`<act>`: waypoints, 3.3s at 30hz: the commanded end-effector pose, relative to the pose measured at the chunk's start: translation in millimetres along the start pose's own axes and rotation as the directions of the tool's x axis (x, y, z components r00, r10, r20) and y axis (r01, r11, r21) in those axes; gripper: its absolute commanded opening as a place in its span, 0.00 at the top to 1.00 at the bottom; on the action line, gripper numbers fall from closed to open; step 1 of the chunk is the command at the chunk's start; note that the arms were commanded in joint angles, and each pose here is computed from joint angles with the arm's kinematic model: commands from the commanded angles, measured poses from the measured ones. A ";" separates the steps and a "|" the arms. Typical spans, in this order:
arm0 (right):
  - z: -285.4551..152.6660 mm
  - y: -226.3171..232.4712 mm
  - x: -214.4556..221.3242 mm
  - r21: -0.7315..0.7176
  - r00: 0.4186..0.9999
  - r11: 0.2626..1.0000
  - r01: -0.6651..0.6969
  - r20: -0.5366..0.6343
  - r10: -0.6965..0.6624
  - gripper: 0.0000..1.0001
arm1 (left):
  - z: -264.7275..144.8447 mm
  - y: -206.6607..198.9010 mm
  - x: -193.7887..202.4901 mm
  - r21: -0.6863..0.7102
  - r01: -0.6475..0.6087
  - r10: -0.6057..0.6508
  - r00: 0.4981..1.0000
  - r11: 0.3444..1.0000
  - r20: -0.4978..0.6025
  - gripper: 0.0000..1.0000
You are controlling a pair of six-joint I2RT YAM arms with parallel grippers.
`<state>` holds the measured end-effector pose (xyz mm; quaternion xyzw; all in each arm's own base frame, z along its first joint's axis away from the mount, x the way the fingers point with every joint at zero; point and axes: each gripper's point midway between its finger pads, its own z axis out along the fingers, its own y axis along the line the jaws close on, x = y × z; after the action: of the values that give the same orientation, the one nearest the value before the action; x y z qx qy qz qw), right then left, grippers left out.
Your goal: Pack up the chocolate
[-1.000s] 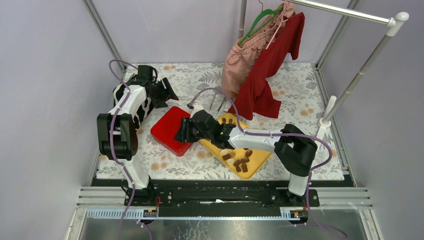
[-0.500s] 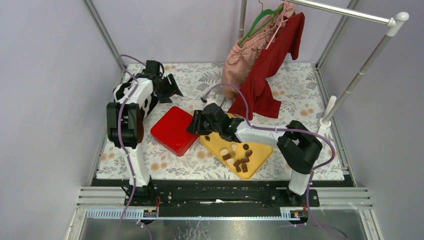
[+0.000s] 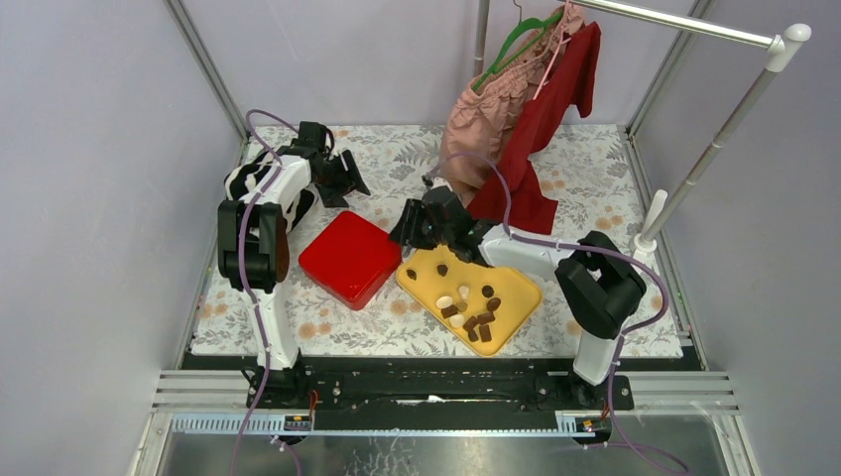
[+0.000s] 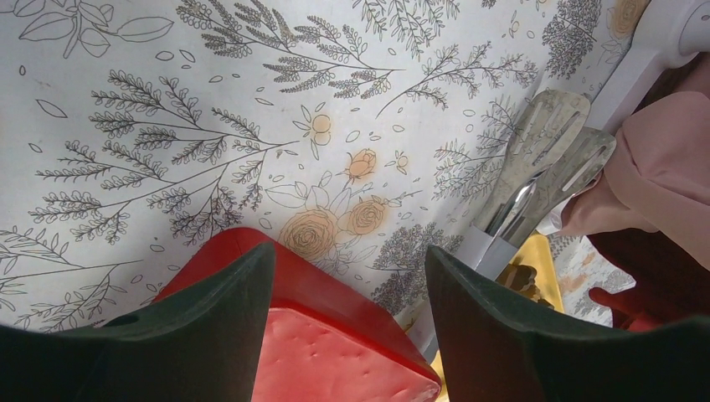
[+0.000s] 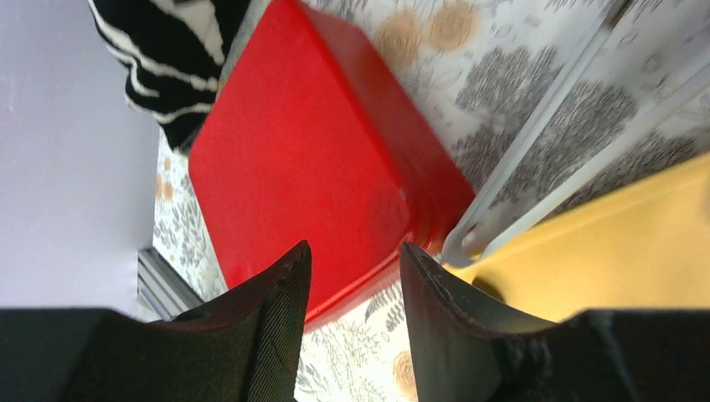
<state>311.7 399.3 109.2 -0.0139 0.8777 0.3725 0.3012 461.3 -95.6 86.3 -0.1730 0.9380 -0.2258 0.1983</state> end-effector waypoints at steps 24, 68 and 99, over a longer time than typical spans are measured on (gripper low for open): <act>36.9 19.0 -20.4 -0.115 0.997 0.993 0.036 -0.066 -0.044 0.47 | -8.8 -5.6 5.7 0.038 -0.024 0.024 1.000 0.999 0.008 0.28; -7.8 42.6 46.9 -0.143 0.993 0.983 -0.114 -0.023 0.112 0.13 | -37.2 61.3 25.1 -0.139 0.081 -0.077 0.996 0.987 0.035 0.05; 25.6 18.5 64.0 -0.149 0.946 0.935 -0.323 -0.073 0.315 0.52 | -42.1 44.8 39.5 -0.040 0.076 -0.076 0.997 0.996 -0.003 0.15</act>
<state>261.0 435.6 63.0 0.0905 0.8607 0.4580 0.2034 396.6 -53.2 72.7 -0.2260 0.9398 -0.1932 0.1683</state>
